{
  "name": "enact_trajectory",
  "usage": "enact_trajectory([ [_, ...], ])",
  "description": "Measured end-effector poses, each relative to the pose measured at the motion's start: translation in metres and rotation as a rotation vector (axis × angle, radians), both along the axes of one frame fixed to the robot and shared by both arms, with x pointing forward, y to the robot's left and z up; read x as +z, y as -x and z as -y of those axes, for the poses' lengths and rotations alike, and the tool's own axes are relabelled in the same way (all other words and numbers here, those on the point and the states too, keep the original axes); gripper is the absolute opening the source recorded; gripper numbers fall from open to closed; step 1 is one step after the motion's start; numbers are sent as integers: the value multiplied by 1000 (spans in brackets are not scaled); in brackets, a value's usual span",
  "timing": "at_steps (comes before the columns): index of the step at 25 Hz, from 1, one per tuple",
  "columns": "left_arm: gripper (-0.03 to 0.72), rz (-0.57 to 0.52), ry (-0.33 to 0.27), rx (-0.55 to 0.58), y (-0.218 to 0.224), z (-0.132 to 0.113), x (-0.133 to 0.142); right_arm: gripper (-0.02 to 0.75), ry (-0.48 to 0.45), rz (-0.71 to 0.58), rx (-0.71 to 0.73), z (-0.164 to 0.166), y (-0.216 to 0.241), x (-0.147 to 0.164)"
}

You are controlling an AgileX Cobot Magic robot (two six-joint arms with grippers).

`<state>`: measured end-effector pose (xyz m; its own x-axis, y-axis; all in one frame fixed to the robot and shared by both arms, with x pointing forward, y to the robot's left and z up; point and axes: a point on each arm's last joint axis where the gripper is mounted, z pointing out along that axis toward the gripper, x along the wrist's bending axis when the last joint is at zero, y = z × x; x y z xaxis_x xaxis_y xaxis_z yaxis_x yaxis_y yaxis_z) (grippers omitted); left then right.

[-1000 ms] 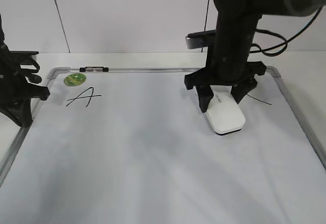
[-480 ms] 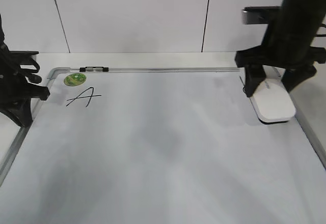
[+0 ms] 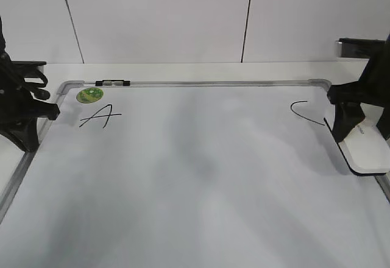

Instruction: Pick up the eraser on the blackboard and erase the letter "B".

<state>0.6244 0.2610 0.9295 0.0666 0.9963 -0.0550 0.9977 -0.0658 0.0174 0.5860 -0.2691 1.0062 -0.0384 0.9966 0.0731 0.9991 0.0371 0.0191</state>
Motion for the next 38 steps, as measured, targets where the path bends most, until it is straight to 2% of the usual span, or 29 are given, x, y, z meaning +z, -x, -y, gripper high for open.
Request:
enact_trajectory([
  [6,22,0,2,1,0,0,0,555,3,-36,22,0,-9,-24],
  [11,22,0,1,1,0,0,0,555,48,-26,-5,4,-13,-30],
  [17,22,-1,1,1,0,0,0,555,52,-61,-10,4,-16,-45],
  [38,22,-4,1,1,0,0,0,555,66,-51,-15,5,-17,-46],
])
